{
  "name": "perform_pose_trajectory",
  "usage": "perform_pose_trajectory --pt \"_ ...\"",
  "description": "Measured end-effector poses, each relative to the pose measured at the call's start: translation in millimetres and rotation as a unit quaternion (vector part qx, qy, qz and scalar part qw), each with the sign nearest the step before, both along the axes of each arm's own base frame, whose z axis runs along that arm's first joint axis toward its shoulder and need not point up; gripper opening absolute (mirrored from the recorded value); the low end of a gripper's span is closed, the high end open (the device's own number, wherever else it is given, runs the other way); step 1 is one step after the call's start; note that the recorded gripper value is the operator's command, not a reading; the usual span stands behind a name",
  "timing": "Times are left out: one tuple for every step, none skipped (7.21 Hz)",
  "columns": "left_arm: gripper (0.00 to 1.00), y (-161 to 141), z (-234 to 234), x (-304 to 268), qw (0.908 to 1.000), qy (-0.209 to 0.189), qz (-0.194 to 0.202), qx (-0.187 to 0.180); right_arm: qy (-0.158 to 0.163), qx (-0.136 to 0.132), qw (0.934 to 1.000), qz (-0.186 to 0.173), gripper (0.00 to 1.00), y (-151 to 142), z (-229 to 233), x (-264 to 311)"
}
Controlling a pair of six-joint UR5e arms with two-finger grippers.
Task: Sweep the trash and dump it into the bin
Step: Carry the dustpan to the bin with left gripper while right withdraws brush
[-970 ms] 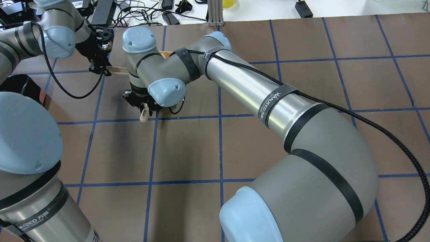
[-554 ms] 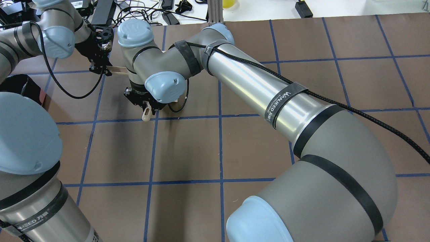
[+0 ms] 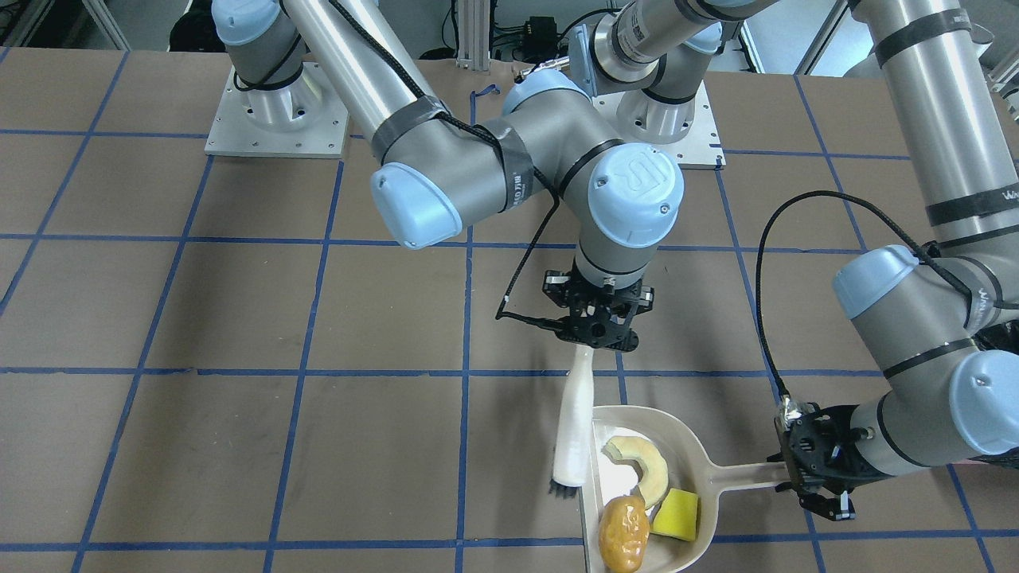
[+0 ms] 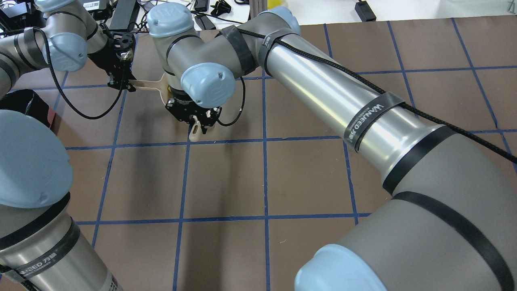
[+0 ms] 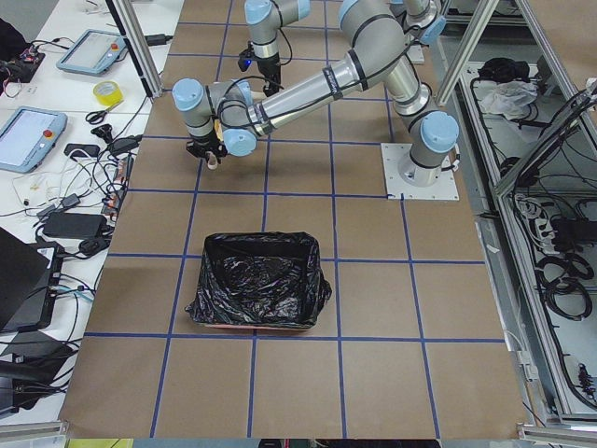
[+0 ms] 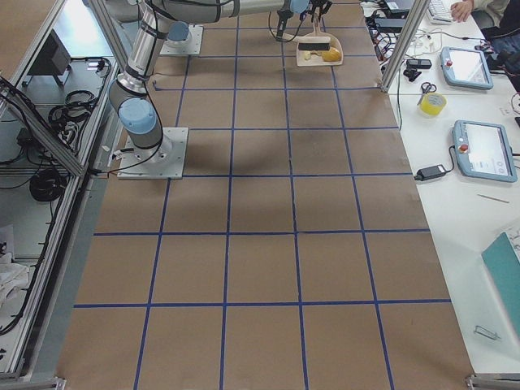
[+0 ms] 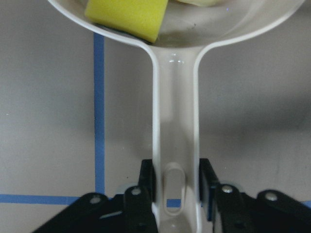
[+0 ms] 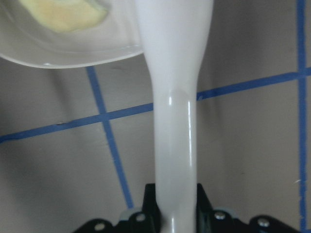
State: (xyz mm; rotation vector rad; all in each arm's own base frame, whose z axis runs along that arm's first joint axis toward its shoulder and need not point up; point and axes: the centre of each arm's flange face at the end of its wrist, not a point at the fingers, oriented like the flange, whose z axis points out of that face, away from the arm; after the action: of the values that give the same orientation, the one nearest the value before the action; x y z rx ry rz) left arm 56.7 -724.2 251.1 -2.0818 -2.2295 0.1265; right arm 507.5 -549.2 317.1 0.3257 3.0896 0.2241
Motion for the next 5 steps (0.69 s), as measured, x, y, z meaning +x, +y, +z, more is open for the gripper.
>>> perform_pose_trajectory --pt "0.0 1.5 -0.8 13.1 0.9999 0.014 0.009 -0.002 0.016 0.007 0.9998 0.007 0.0 -7.6 7.9 -36.1" --pt "0.0 3.5 0.9 29.7 0.9995 0.025 0.02 -0.004 0.022 0.013 0.9995 0.019 0.0 -11.6 15.0 -78.7" --pt "0.0 6.7 6.5 46.0 0.999 0.035 0.027 -0.005 0.021 0.017 0.999 0.035 0.0 -13.9 23.3 -126.7" --pt "0.0 11.8 17.0 63.0 0.9985 0.044 0.031 -0.004 0.016 0.017 0.9988 0.044 0.0 -17.5 34.6 -179.6" --pt "0.0 19.6 29.4 82.7 0.9982 0.05 0.033 -0.003 0.01 0.013 0.9989 0.044 0.0 -21.6 48.5 -234.6"
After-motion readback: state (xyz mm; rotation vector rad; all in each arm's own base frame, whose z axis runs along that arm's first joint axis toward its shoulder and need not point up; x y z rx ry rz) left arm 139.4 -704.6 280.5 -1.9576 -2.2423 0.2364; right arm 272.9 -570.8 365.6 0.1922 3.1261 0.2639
